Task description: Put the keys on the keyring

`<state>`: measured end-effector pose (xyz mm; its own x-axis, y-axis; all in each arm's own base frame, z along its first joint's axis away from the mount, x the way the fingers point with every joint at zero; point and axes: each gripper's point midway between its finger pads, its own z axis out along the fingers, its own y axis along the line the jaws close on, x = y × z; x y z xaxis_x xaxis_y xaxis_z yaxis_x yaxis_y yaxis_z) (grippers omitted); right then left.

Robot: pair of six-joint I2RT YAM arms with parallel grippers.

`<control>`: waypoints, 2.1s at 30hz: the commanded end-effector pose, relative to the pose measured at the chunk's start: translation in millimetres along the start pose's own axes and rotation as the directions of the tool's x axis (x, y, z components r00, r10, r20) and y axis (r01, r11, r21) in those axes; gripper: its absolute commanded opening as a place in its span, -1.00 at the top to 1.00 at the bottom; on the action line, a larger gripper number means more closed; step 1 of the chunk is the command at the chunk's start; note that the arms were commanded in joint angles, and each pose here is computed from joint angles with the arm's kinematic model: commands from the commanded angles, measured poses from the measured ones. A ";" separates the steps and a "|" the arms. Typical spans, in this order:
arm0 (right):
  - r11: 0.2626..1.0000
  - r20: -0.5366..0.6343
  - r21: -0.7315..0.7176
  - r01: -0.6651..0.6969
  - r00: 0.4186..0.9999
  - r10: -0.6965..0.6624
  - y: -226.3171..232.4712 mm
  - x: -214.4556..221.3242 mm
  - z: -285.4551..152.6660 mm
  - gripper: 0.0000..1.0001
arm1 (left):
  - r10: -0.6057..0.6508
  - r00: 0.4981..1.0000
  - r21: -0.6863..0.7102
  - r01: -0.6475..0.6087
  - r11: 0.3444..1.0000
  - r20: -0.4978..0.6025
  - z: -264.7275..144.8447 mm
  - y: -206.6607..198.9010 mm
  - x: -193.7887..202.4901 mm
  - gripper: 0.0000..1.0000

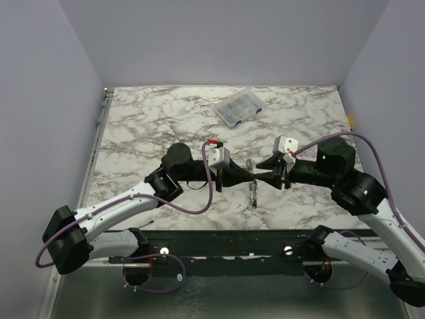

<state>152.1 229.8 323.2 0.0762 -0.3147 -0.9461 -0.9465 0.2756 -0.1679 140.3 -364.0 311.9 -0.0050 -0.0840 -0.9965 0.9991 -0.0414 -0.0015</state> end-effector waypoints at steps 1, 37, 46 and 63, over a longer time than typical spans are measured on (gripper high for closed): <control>0.999 0.102 -0.001 0.034 0.994 -0.033 2.9 -21.6 -3.5 0.19 | 0.038 0.998 -0.001 -0.038 0.999 0.054 -3.4 -4.8 -13.9 1.00; 0.981 0.289 -0.168 0.099 0.956 -0.047 33.9 -45.7 1.3 0.37 | 0.100 0.927 0.070 -0.134 0.988 0.360 -30.4 -45.8 -77.3 1.00; 0.976 0.309 -0.192 0.107 0.950 -0.043 36.6 -52.0 2.3 0.48 | 0.109 0.925 0.069 -0.144 0.987 0.363 -30.8 -45.9 -75.5 1.00; 0.978 0.246 -0.203 0.058 0.969 -0.006 31.5 -44.4 11.2 0.99 | 0.100 0.935 0.084 -0.136 0.987 0.341 -27.1 -44.5 -64.9 1.00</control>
<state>116.6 260.1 357.8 0.1777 -0.0577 -0.9824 -0.9822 0.0517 -0.1807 105.2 -330.7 372.0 0.0669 -0.4039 -0.9123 0.9905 -0.0832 0.1095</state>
